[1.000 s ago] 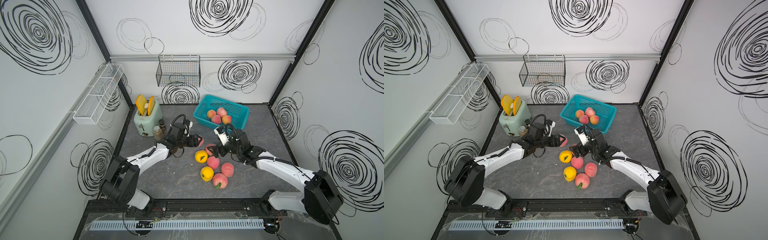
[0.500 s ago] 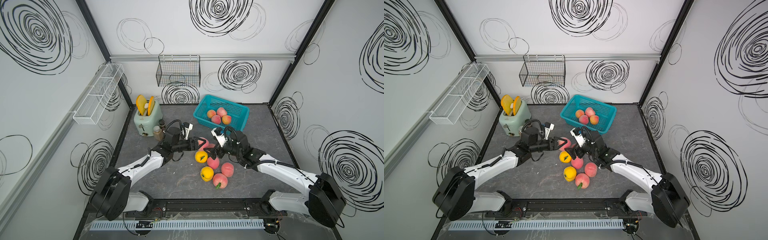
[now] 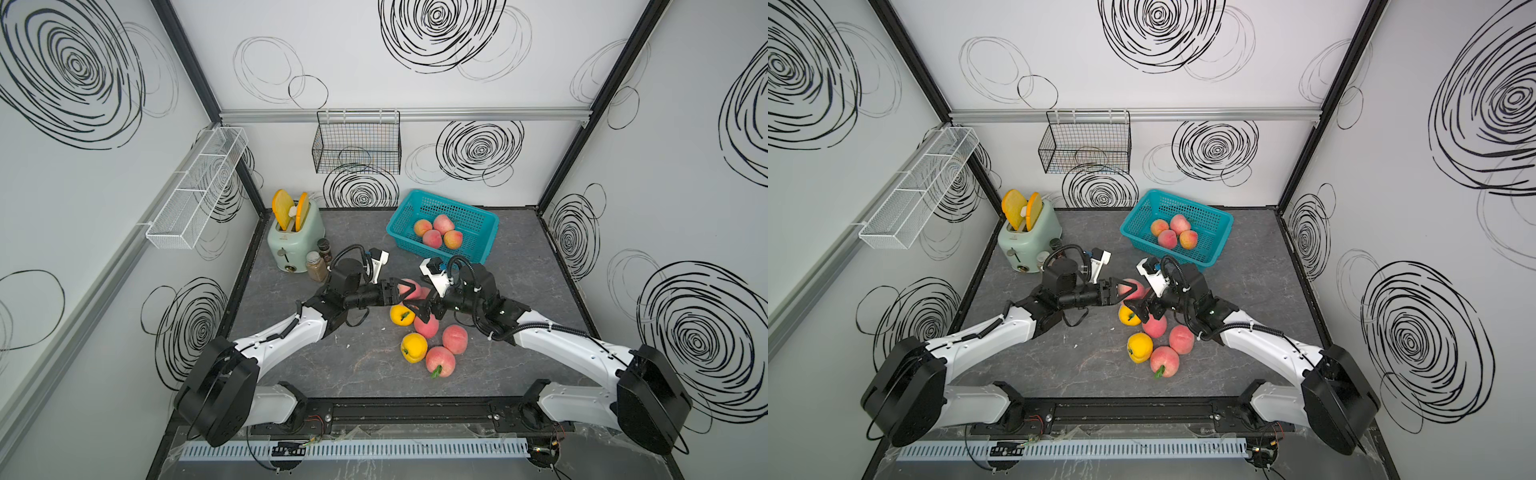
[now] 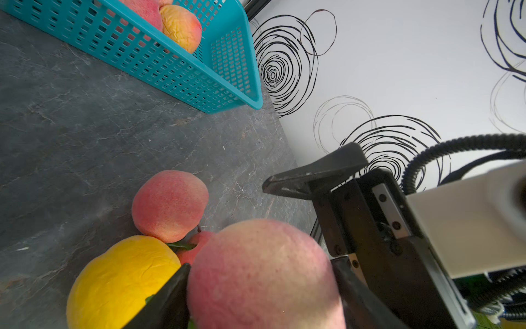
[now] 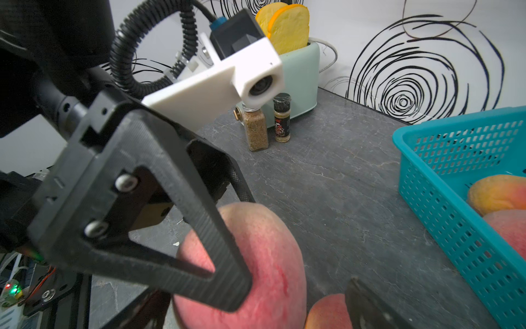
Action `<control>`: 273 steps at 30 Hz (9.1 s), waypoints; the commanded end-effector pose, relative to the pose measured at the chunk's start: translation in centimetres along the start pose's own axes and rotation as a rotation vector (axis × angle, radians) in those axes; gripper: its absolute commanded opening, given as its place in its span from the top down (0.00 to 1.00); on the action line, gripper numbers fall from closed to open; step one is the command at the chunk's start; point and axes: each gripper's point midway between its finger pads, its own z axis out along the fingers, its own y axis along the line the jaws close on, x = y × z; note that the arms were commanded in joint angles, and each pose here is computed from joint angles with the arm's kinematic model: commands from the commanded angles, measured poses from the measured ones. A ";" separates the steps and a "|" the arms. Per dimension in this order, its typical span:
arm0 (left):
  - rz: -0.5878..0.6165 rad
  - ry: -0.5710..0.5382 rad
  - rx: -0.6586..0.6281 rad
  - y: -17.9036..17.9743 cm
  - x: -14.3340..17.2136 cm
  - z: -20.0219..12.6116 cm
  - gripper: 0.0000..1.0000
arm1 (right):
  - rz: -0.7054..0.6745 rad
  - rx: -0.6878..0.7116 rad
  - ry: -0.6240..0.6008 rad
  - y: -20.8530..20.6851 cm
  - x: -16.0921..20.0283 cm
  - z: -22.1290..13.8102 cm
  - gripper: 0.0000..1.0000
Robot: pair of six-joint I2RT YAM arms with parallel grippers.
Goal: Put the peaches into the basket
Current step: Place the peach in the basket.
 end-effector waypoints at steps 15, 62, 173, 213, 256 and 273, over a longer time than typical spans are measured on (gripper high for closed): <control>0.044 -0.029 0.087 -3.0 -0.9 -0.4 0.33 | -0.019 -0.067 -0.033 1.2 -0.6 0.6 0.00; 0.063 -0.054 0.040 -2.1 -1.6 -1.5 0.00 | -0.042 -0.040 0.011 0.6 0.2 1.7 0.36; 0.503 -0.253 -0.438 1.4 -11.6 1.5 0.02 | 0.302 0.467 -0.062 -40.2 -4.3 15.3 0.37; 0.505 -0.237 -0.460 2.4 -11.3 2.4 0.01 | 0.269 0.531 0.024 -40.7 -1.9 16.5 0.29; 0.506 -0.235 -0.475 2.4 -10.9 2.1 0.02 | 0.216 0.597 0.145 -40.6 -0.5 16.6 0.23; 0.510 -0.237 -0.493 2.6 -10.7 1.7 0.02 | 0.212 0.579 0.127 -40.0 -1.6 16.4 0.15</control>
